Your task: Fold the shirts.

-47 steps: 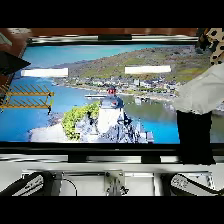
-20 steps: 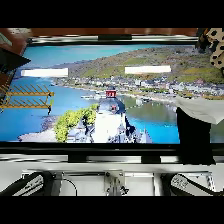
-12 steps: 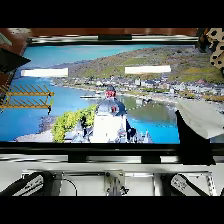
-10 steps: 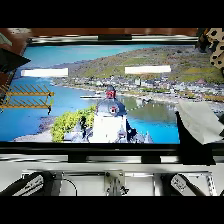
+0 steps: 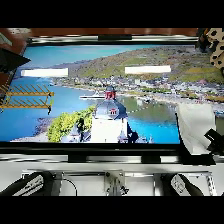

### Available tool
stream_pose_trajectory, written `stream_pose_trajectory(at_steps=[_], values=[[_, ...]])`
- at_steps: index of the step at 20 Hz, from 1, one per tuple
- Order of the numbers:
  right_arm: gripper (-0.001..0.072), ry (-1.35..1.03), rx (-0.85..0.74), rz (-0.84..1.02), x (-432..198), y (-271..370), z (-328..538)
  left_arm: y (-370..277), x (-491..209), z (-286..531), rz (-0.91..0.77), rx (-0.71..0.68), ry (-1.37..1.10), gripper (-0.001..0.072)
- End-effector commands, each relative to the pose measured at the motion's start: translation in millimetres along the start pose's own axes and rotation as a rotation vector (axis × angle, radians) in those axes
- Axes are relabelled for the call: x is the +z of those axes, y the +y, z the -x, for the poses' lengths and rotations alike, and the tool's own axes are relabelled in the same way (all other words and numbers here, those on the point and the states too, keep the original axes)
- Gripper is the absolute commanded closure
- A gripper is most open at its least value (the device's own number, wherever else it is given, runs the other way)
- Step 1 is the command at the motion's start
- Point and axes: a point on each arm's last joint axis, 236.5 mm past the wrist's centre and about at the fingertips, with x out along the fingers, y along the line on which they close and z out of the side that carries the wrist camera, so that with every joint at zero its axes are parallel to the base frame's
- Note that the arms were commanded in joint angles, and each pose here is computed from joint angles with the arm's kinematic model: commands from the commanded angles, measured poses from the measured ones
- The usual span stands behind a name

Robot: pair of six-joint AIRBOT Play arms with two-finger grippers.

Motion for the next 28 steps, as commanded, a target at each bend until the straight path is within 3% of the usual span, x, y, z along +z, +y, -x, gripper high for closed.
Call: stream_pose_trajectory(at_steps=[1,5,6,7,11,13,15,17,19,21,22,23,24,25,28], values=[[0.0644,-0.020,-0.027,-0.017,4,-6,-6,-2,1,0,0.003,-0.010,-0.004,0.0673],[0.0616,-0.025,-0.060,-0.020,5,-14,-6,-5,2,0,0.005,-0.020,-0.007,0.0673],[0.0393,0.005,-0.062,-0.009,-2,-14,-6,-5,2,0,0.005,-0.020,-0.008,0.0673],[0.0230,0.056,-0.070,0.042,-14,-16,-6,-4,2,0,0.004,-0.019,-0.008,0.0673],[0.0205,0.106,-0.144,0.103,-26,-38,21,1,1,-4,-0.023,-0.018,-0.001,0.0673],[0.0205,-0.034,-0.129,0.132,1,-39,58,4,1,-7,-0.027,-0.018,0.006,0.0673],[0.0205,-0.343,-0.071,0.161,54,-29,121,10,-1,-14,-0.076,-0.022,0.019,0.0674],[0.0205,-0.728,0.096,0.223,105,22,205,21,-8,-30,-0.088,-0.013,0.056,0.0674],[0.0205,-0.961,0.284,0.372,116,105,270,38,-23,-61,-0.136,0.044,0.130,0.0676],[0.0201,-0.940,0.358,0.569,95,189,268,69,-53,-93,-0.353,0.228,0.291,0.0677],[0.0097,-0.855,0.359,0.647,77,223,246,85,-68,-100,-0.348,0.347,0.371,0.0675],[0.0044,-0.715,0.325,0.692,60,244,211,92,-84,-108,-0.308,0.429,0.438,0.0627],[0.0044,-0.553,0.280,0.742,42,257,172,85,-110,-117,-0.316,0.412,0.539,0.0263],[0.0045,-0.431,0.260,0.779,27,265,146,78,-132,-120,-0.284,0.398,0.623,0.0107],[0.0044,-0.310,0.231,0.823,10,271,122,67,-169,-121,-0.275,0.371,0.779,0.0111]])
